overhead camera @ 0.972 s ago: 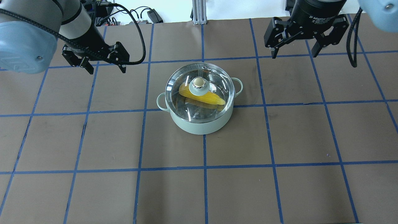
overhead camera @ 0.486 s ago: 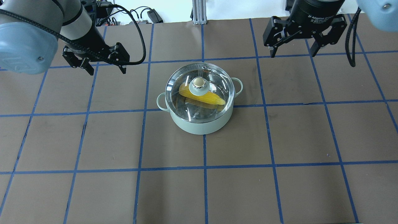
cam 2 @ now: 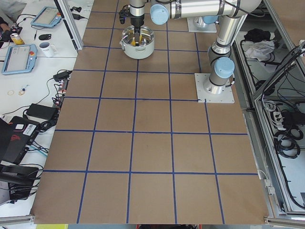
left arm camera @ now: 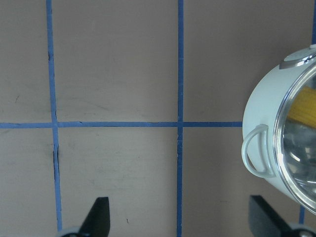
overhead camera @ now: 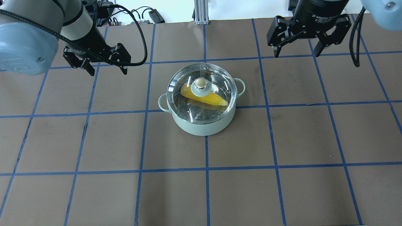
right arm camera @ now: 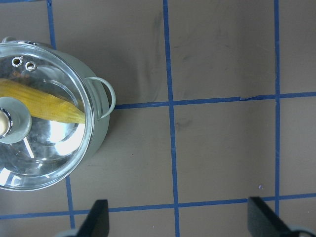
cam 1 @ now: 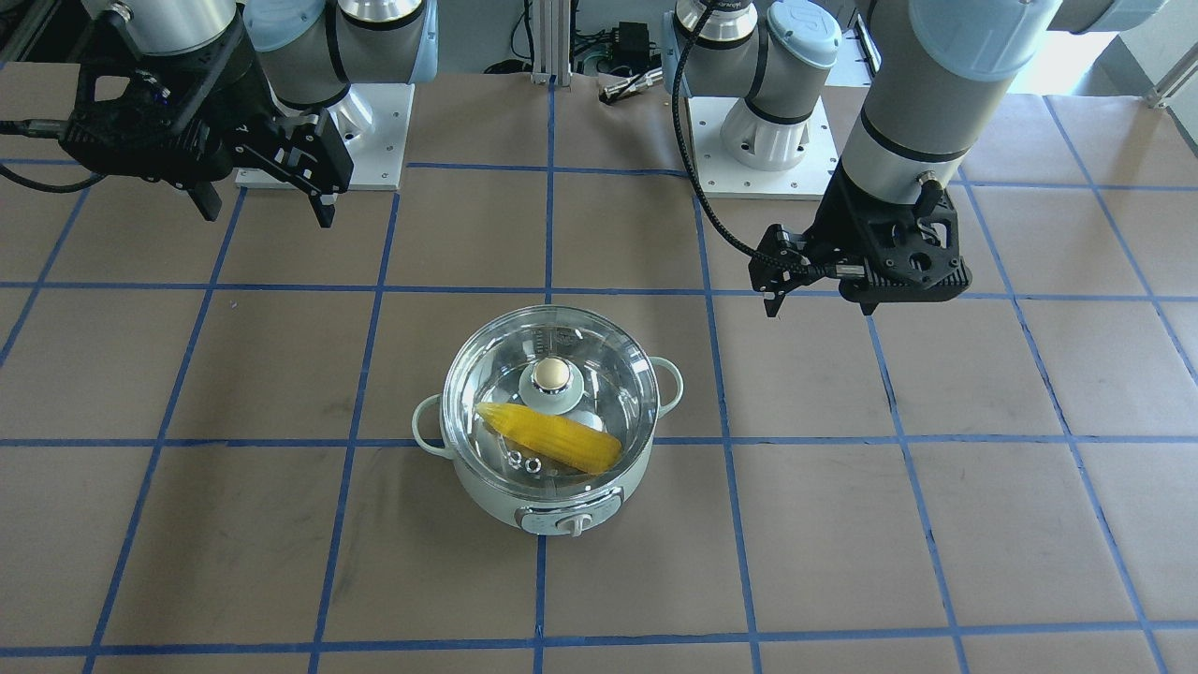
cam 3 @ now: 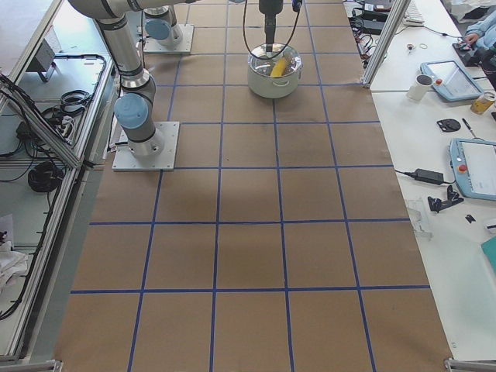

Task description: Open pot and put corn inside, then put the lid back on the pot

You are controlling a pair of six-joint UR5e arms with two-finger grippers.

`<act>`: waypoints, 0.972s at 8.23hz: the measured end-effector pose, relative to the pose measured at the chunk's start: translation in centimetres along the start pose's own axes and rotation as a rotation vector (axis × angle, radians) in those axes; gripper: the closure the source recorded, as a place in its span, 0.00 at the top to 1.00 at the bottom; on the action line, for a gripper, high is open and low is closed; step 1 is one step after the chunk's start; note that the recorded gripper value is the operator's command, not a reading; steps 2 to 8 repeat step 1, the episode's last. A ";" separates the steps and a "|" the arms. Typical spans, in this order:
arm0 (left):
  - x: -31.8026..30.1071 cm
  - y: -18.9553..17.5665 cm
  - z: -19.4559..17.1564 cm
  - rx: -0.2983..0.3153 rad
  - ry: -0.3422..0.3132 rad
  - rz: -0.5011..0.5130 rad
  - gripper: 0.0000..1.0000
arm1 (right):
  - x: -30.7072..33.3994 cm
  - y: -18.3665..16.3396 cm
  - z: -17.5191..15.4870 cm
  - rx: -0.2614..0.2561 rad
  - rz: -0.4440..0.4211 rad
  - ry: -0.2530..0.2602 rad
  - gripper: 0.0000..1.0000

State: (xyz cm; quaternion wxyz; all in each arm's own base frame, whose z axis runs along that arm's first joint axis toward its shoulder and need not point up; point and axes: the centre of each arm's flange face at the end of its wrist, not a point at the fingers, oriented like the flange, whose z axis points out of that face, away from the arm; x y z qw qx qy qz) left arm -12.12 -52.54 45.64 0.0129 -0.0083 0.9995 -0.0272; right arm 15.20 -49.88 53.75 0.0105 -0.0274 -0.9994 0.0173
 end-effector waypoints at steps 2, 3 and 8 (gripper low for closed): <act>0.0 0.0 0.0 0.000 -0.001 0.005 1.00 | 0.0 0.0 0.0 0.000 0.000 0.000 1.00; 0.0 0.0 0.0 0.000 -0.001 0.005 1.00 | 0.0 0.0 0.0 0.000 0.000 0.000 1.00; 0.0 0.0 0.0 0.000 -0.001 0.005 1.00 | 0.0 0.0 0.0 0.000 0.000 0.000 1.00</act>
